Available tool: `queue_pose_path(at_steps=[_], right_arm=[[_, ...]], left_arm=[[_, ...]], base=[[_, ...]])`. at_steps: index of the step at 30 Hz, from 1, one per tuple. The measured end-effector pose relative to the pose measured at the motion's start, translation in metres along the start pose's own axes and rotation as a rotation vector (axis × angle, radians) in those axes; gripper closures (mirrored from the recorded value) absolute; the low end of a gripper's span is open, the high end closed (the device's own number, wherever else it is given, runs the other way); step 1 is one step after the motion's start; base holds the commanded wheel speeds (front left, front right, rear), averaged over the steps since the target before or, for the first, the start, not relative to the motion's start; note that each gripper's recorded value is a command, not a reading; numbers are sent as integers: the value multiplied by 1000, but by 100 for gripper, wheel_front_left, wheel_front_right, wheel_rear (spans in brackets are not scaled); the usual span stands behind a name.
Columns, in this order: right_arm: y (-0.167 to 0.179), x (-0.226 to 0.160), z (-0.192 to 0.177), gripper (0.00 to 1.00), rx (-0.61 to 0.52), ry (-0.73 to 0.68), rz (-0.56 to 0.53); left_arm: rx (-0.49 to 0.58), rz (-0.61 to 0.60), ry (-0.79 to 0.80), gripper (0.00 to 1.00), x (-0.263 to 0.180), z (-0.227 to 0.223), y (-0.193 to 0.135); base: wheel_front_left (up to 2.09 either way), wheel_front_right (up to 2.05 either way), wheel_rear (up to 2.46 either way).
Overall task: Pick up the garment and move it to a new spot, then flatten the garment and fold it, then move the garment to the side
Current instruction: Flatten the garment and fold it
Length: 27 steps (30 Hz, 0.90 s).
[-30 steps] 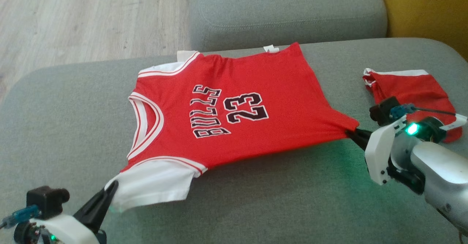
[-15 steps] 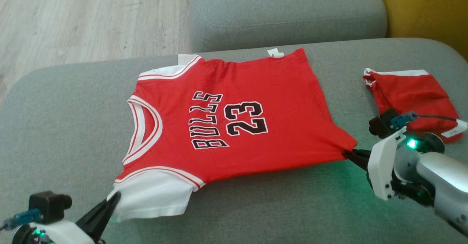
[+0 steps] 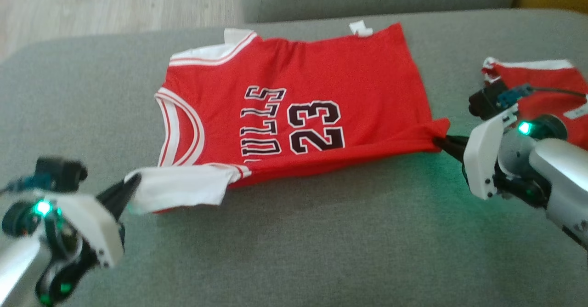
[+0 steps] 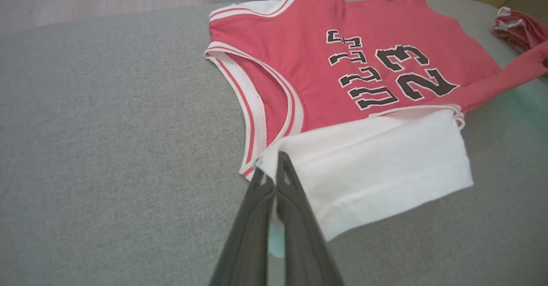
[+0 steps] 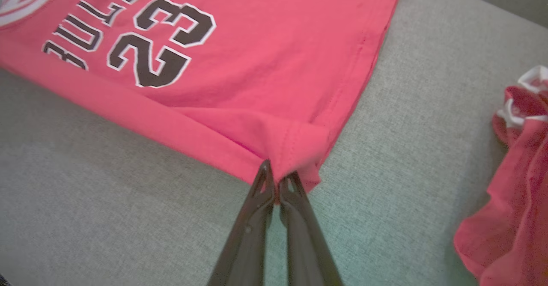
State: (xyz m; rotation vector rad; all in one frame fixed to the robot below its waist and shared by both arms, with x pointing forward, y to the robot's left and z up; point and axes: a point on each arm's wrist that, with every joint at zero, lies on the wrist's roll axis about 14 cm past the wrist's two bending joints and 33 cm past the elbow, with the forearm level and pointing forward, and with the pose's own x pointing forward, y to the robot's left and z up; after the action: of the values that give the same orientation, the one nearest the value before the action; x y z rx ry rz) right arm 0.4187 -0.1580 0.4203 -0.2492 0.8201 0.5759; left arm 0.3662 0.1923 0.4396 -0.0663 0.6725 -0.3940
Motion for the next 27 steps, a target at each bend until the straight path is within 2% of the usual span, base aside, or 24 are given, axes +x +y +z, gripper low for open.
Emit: queue_pose_path(at_steps=[6,10,16,21,22,23,24,25,27], right_arm=[[-4,26,2,100,10,52,15],[-9,39,9,100,10,71,13],[-13,53,10,100,12,90,13],[-18,62,10,100,11,103,5],[-18,64,10,100,10,106,5],[-19,66,10,100,10,101,1],[-21,68,13,62,4,84,-6],[-23,69,17,0,-2,63,-13],[-26,72,26,0,11,8,-25]], left_arm=[[55,38,76,100,29,15,21],[127,64,110,100,46,22,32],[201,75,164,100,69,21,38],[210,73,167,100,87,26,37],[211,72,164,83,90,27,36],[208,68,154,57,93,28,34],[203,65,135,10,97,32,32],[200,62,104,0,100,37,30],[200,70,19,0,106,54,28]], base=[[0,0,0],[0,0,0],[0,0,0],[0,0,0],[0,0,0],[0,0,0],[0,0,0],[0,0,0],[0,0,0]])
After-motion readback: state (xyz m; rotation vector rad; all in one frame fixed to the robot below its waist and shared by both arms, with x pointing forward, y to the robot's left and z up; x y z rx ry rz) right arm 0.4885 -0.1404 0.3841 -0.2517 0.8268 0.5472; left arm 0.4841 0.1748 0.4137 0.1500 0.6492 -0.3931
